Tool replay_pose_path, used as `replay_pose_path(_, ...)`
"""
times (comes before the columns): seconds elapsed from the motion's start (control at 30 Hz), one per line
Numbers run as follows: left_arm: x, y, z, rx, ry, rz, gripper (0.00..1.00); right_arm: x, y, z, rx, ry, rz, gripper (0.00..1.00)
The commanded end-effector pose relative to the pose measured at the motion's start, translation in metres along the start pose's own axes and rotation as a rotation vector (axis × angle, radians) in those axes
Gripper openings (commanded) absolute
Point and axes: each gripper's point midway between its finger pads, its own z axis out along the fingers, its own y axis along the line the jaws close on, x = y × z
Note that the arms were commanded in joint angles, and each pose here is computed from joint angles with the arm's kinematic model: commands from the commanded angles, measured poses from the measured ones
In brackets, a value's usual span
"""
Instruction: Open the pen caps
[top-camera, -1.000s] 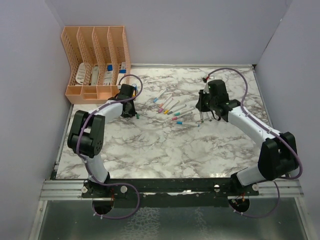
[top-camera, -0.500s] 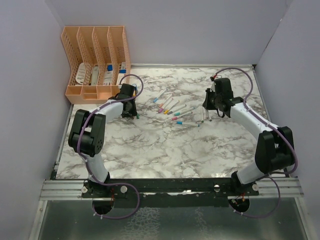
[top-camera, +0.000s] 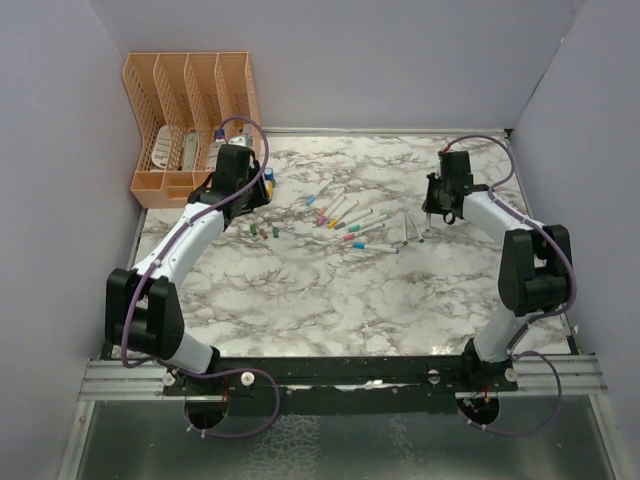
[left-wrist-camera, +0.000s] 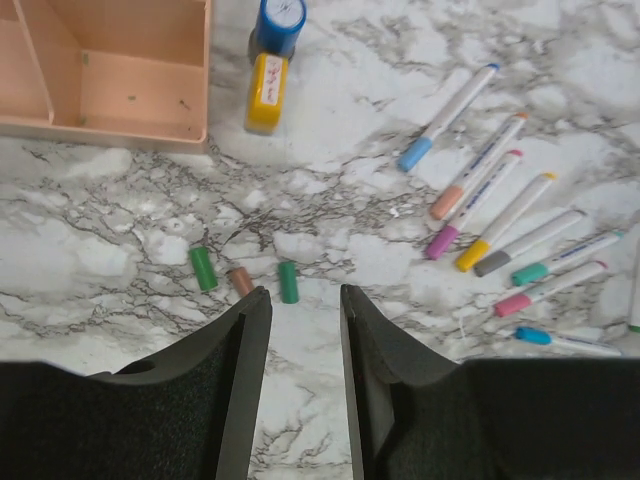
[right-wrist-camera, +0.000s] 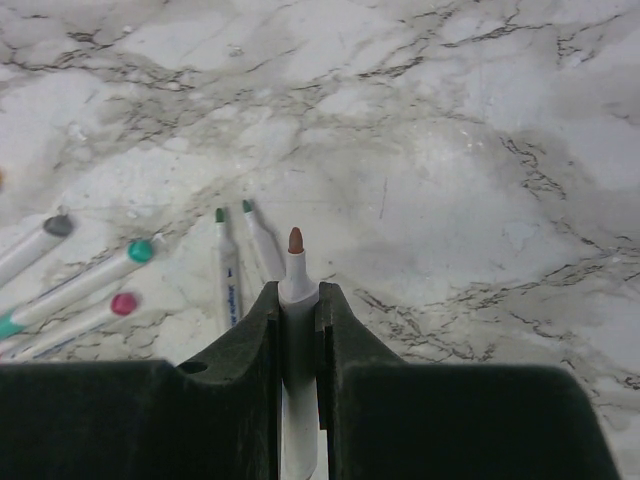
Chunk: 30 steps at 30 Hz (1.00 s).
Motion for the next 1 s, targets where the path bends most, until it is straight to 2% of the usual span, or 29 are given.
replay_pose_path(0.0,-0.013,-0.019,-0.029,0.106,-0.044,-0.041,0.37,-0.014,-0.021,0.017,0.092,-0.028,-0.016,0.01)
replay_pose_path(0.23,0.003,-0.020,-0.032,0.146,-0.033,-0.069,0.37,-0.013,-0.033,0.037,0.140,-0.035,-0.089,0.01)
replay_pose_path(0.53,0.011,-0.020,-0.032,0.164,-0.022,-0.084,0.37,0.011,-0.034,0.056,0.126,0.026,-0.084,0.03)
replay_pose_path(0.67,0.010,-0.021,-0.033,0.166,-0.026,-0.086,0.37,0.021,-0.034,0.062,0.119,0.064,-0.056,0.12)
replay_pose_path(0.83,0.012,-0.021,-0.035,0.171,-0.025,-0.094,0.37,0.023,-0.031,0.061,0.099,0.066,-0.035,0.45)
replay_pose_path(0.9,0.012,-0.021,-0.037,0.172,-0.028,-0.097,0.37,0.019,-0.030,0.058,0.096,0.053,-0.028,0.54)
replay_pose_path(0.97,0.011,-0.021,-0.038,0.174,-0.030,-0.102,0.37,0.011,-0.027,0.052,0.085,0.032,-0.026,0.58)
